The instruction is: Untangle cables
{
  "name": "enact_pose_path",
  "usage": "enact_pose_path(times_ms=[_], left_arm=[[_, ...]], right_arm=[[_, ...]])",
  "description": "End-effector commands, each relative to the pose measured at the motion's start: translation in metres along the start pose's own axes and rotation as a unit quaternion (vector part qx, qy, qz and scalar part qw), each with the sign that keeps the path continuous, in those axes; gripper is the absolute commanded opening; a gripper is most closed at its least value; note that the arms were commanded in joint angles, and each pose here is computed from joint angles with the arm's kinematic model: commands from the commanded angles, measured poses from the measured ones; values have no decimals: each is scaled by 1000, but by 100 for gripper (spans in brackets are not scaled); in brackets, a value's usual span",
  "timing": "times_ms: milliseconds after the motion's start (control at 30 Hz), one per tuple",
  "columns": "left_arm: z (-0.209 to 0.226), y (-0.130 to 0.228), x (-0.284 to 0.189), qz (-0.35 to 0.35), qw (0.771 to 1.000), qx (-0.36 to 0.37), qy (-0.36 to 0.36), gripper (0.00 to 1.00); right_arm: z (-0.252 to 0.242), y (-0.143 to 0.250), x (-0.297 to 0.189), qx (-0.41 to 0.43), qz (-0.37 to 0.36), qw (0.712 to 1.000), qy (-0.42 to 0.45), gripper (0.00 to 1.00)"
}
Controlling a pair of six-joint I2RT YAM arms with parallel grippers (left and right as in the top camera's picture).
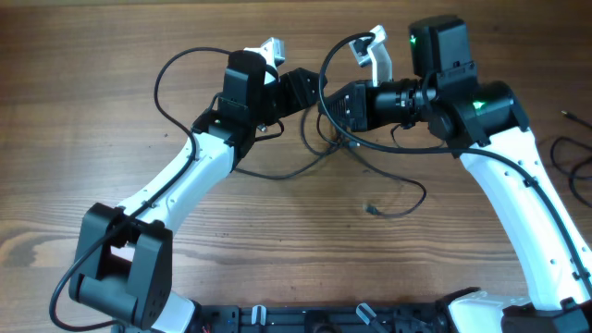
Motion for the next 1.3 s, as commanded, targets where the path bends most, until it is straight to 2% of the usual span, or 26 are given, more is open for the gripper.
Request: enact_pose_path(times_ms=[0, 67, 100, 133, 167, 233, 267, 367, 500, 633, 667, 700, 733, 867, 967, 1033, 1167, 1267], left_arm=[[6, 2, 3, 5, 1000, 6, -17, 47], [20, 10, 2, 20, 997, 35, -67, 46], [31, 16, 0, 33, 993, 44, -103, 49], [37, 19, -2, 38, 990, 44, -126, 52], [44, 23, -2, 52, 988, 38, -142, 57], [50, 33, 7, 70, 986, 36, -148, 67], [52, 39, 17, 77, 986, 43, -144, 70], [57, 56, 45, 95, 982, 99, -126, 71], [79, 60, 64, 67, 978, 107, -169, 69], [81, 50, 73, 22, 979, 121, -162, 59], [79, 49, 75, 19, 980, 124, -157, 44], [78, 50, 75, 20, 980, 124, -157, 8], [79, 51, 75, 24, 979, 123, -160, 4], [46, 22, 34, 22, 988, 109, -104, 4], [11, -8, -24, 35, 995, 95, 0, 4], [-12, -25, -68, 36, 994, 77, 75, 4], [-22, -31, -96, 54, 991, 22, 118, 4], [-17, -27, -96, 69, 992, -3, 107, 4]], right_arm=[[9, -2, -6, -15, -10, 1000, -7, 4], [-8, -3, -8, 2, -24, 996, 84, 4], [-19, -2, -10, 22, -34, 989, 145, 4], [-25, -3, -12, 35, -42, 983, 176, 11], [-28, -4, -13, 34, -46, 980, 191, 27], [-29, -5, -14, 32, -51, 978, 199, 40], [-29, -5, -14, 29, -51, 978, 199, 42], [-30, -4, -14, 31, -47, 978, 200, 43], [-30, -3, -14, 25, -44, 978, 201, 43], [-31, -2, -15, 10, -37, 978, 207, 43], [-31, -1, -15, 10, -36, 978, 207, 43], [-32, -1, -15, 11, -35, 977, 210, 42], [-33, 0, -15, 12, -36, 975, 219, 36], [-33, -3, -16, -16, -36, 975, 220, 30], [-33, -3, -14, -43, -29, 976, 212, 27], [-30, -4, -8, -58, -21, 982, 177, 27], [-24, -15, 4, -76, -32, 991, 108, 27], [-29, -12, 18, -80, -13, 992, 93, 27]])
Point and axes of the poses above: each gripper's point midway between its finger pads, its own x axis out along the fingers, its own z axis along the line the jaws close on, y = z × x, the point moved 8 cm from there along -x, back along the fingers, and after that the axes turned 2 degrees about -x, right-handed, at the moved point
